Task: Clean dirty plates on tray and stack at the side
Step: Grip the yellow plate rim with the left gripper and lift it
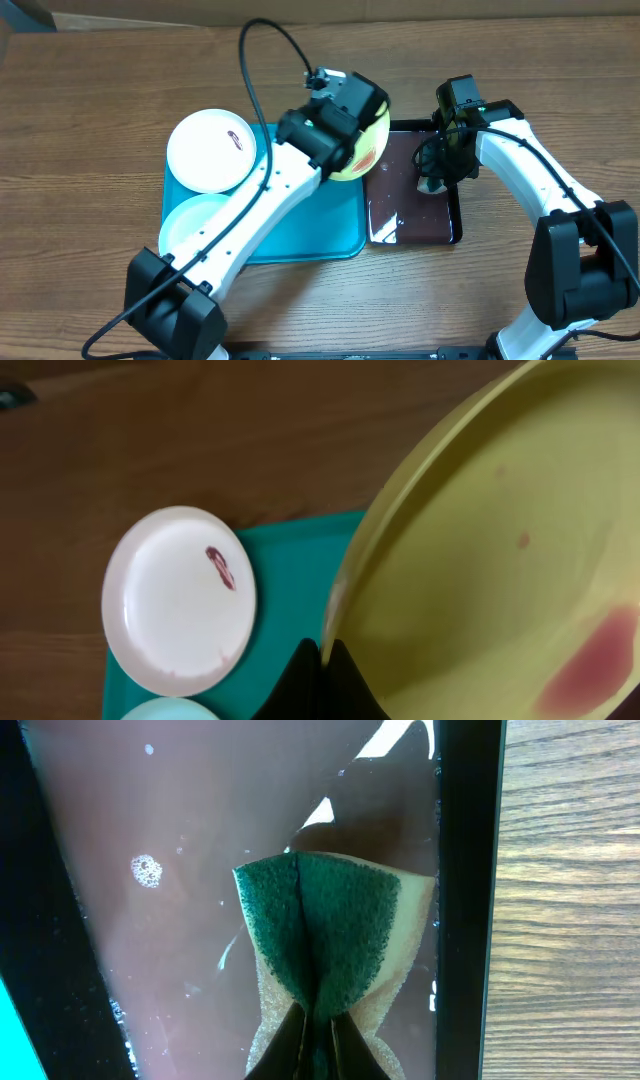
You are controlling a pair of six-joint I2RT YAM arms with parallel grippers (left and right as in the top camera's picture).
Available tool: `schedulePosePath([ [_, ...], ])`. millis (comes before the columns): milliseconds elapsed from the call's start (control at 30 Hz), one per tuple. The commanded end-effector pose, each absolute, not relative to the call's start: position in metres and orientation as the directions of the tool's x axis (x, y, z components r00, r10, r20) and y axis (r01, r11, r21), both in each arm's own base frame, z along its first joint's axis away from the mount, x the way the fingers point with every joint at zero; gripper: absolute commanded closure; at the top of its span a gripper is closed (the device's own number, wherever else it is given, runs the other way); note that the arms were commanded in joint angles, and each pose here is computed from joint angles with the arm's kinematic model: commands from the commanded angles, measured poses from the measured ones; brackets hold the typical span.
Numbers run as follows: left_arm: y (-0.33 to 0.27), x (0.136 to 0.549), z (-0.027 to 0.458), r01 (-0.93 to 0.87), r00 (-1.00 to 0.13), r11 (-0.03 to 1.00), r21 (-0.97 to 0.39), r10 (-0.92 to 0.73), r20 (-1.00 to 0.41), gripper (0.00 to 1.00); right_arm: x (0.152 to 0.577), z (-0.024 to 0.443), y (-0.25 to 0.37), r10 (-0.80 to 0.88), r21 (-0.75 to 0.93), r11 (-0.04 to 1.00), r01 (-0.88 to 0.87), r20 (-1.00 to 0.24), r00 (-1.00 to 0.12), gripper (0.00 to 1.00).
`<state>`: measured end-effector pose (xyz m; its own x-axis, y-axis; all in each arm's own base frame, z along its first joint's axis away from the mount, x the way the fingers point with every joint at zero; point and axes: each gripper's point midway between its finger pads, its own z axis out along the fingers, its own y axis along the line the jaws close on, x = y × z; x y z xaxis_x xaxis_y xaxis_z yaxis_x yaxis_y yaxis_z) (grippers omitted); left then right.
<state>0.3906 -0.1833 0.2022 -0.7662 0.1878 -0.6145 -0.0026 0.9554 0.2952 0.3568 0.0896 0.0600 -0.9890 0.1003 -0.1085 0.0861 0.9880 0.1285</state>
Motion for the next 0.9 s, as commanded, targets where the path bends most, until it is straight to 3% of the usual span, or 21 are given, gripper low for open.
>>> schedulePosePath([
  [0, -0.180, 0.393, 0.245, -0.097, -0.663, 0.931, 0.353, 0.204, -0.720, 0.96, 0.357, 0.060, 0.089, 0.097, 0.131, 0.988, 0.082, -0.114, -0.989, 0.96],
  [300, -0.211, 0.397, 0.274, -0.092, -0.537, 0.921, 0.378, 0.274, -0.798, 0.96, 0.357, 0.060, 0.089, 0.097, 0.131, 0.988, 0.082, -0.114, -0.989, 0.96],
  [867, -0.209, 0.409, 0.311, -0.240, -0.395, 0.912, 0.333, 0.222, -0.891, 0.96, 0.357, 0.060, 0.089, 0.097, 0.131, 0.988, 0.082, -0.114, -0.989, 0.96],
])
